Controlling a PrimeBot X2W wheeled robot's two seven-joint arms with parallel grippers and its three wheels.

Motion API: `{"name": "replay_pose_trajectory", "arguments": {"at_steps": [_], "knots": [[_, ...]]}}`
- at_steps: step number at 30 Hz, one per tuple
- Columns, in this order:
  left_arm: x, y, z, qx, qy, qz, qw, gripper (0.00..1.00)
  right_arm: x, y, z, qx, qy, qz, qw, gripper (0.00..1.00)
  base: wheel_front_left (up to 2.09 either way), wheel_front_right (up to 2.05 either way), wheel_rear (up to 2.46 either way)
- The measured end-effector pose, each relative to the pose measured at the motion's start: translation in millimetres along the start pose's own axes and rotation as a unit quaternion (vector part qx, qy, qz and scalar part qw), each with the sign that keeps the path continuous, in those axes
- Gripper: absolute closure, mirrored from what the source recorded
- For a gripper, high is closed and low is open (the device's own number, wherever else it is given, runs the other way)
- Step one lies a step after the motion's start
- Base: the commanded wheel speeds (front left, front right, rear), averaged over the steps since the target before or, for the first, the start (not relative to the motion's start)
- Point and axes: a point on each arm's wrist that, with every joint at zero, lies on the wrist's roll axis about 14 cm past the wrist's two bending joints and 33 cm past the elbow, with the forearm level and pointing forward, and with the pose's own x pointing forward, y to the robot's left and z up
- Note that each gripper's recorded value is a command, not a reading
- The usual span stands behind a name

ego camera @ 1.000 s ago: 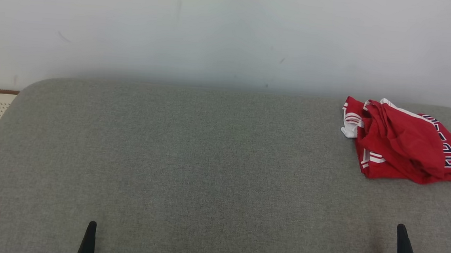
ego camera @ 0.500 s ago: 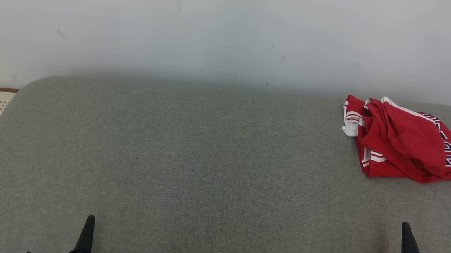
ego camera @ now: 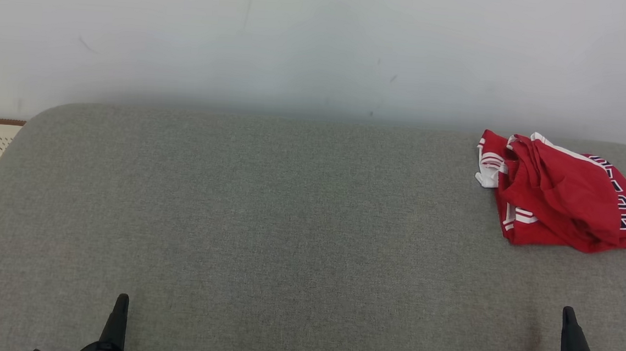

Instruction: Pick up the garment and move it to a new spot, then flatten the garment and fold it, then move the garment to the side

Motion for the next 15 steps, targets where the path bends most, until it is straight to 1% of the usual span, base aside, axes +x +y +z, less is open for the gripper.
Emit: {"name": "replay_pose_trajectory", "arguments": {"at_steps": [15], "knots": [[4.5,-1.8,1.6,-0.053,0.002,-0.008,0.999,1.00,4.4,0.9,6.0,0.059,-0.006,0.002,0.998,1.00,0.00,0.00,0.00]]}}
